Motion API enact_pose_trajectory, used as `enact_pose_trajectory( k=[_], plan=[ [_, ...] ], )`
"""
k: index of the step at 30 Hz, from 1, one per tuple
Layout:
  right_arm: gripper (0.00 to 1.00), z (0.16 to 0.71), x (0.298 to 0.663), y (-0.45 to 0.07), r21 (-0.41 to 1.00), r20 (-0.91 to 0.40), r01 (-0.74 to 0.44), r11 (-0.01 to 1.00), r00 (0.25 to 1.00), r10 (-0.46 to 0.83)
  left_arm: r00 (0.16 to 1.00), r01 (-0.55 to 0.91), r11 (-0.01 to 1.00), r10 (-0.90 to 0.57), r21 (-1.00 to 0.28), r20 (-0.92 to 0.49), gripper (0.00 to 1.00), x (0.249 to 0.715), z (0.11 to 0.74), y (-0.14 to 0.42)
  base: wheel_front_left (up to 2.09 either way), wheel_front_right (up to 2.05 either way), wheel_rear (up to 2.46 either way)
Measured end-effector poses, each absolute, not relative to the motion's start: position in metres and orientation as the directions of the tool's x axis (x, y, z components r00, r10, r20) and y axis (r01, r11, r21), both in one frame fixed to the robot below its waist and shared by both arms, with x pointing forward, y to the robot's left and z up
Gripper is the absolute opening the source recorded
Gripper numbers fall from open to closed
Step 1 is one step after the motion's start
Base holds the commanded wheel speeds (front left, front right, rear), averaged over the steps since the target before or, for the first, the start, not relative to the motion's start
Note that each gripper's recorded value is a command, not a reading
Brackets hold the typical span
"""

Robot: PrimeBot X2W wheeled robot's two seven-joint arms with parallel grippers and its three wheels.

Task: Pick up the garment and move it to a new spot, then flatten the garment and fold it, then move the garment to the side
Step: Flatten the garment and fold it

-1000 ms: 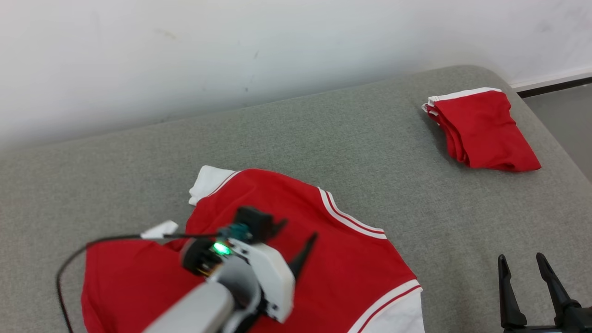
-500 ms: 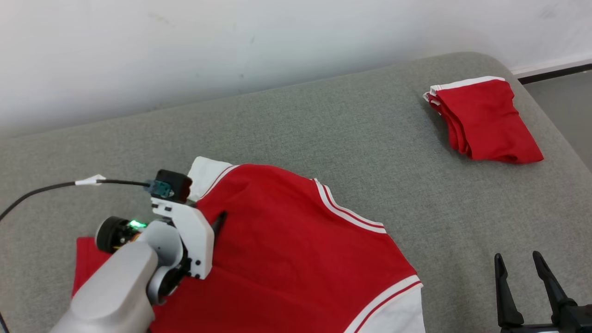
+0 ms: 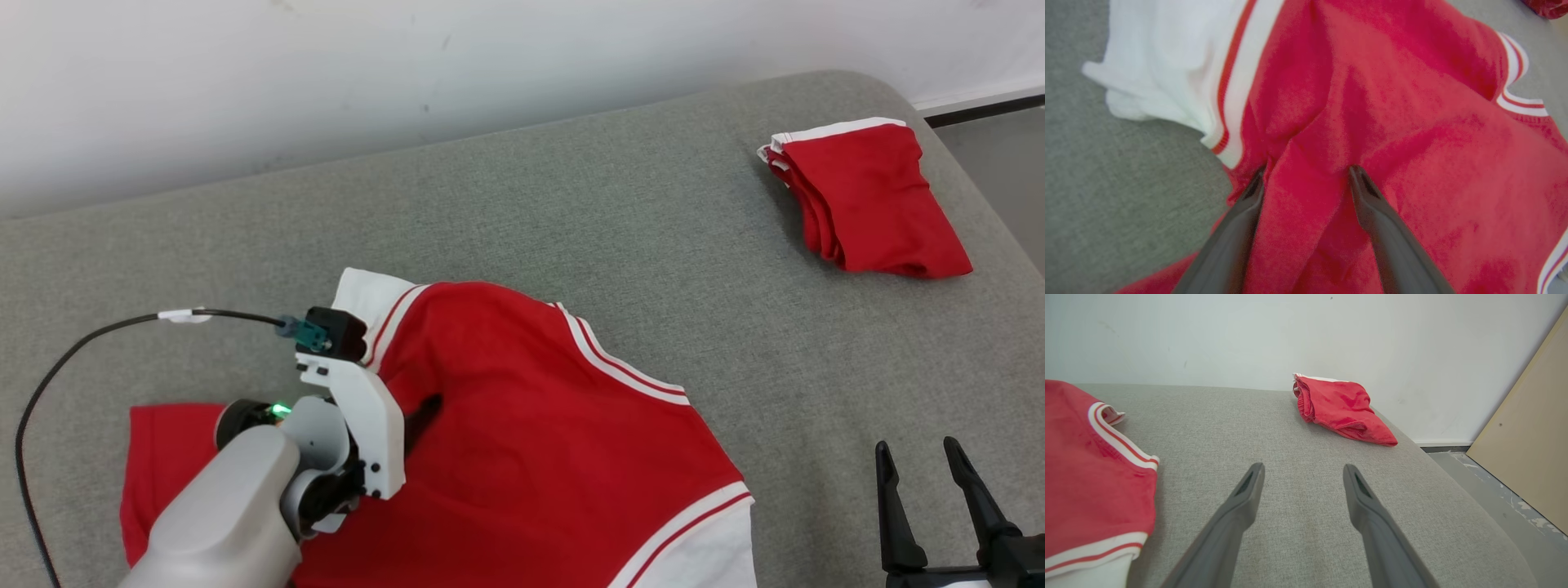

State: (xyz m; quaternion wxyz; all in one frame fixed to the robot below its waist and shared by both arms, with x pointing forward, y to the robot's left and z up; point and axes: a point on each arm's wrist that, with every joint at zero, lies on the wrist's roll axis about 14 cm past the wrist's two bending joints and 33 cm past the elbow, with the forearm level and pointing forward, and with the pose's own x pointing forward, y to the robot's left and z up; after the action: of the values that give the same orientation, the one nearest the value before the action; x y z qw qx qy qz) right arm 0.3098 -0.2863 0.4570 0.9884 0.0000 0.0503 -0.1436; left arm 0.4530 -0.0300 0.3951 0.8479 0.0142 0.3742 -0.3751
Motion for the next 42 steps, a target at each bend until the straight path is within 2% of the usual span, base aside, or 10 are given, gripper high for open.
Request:
enact_pose_trajectory(
  k=[3, 5, 13, 22, 29, 32, 33, 34, 42],
  plan=[
    [1.0, 0.457, 0.311, -0.287, -0.015, -0.098, 0.284, 0.959, 0.954, -0.284, 0.419, 0.658, 0.704, -0.637, -0.267, -0.647, 0.0, 0.448, 0.393, -0.031, 0.0, 0.0, 0.0],
    [1.0, 0.457, 0.312, -0.286, -0.015, -0.099, 0.282, 0.959, 0.954, -0.282, 0.434, 0.658, 0.701, -0.651, -0.274, -0.623, 0.0, 0.45, 0.397, -0.034, 0.0, 0.0, 0.0],
    [1.0, 0.456, 0.321, -0.282, -0.015, -0.1, 0.265, 0.964, 0.959, -0.265, 0.647, 0.605, 0.78, -0.598, -0.159, -0.473, 0.0, 0.503, 0.426, -0.02, 0.0, 0.0, 0.0],
    [1.0, 0.453, 0.32, -0.286, -0.013, -0.113, 0.28, 0.96, 0.953, -0.28, 0.799, 0.55, 0.835, -0.528, -0.005, -0.289, 0.0, 0.568, 0.47, -0.009, 0.0, 0.0, 0.0],
    [1.0, 0.452, 0.313, -0.292, -0.022, -0.123, 0.303, 0.953, 0.945, -0.303, 0.84, 0.529, 0.844, -0.507, 0.087, -0.192, 0.0, 0.596, 0.494, -0.011, 0.0, 0.0, 0.0],
    [1.0, 0.452, 0.312, -0.294, -0.022, -0.124, 0.308, 0.951, 0.943, -0.308, 0.846, 0.519, 0.851, -0.497, 0.083, -0.194, 0.0, 0.597, 0.491, -0.011, 0.0, 0.0, 0.0],
    [1.0, 0.452, 0.312, -0.294, -0.021, -0.124, 0.308, 0.951, 0.943, -0.308, 0.848, 0.516, 0.853, -0.496, 0.075, -0.187, 0.41, 0.596, 0.491, -0.012, 0.0, 0.0, 0.0],
    [1.0, 0.451, 0.312, -0.294, -0.02, -0.124, 0.309, 0.951, 0.943, -0.309, 0.848, 0.516, 0.854, -0.498, 0.071, -0.18, 1.0, 0.595, 0.491, -0.013, 0.0, 0.0, 0.0],
    [1.0, 0.457, 0.315, -0.292, -0.005, -0.099, 0.299, 0.954, 0.949, -0.298, 0.868, 0.489, 0.872, -0.481, 0.038, -0.122, 1.0, 0.581, 0.501, -0.008, 0.0, 0.0, 0.0]
  ],
)
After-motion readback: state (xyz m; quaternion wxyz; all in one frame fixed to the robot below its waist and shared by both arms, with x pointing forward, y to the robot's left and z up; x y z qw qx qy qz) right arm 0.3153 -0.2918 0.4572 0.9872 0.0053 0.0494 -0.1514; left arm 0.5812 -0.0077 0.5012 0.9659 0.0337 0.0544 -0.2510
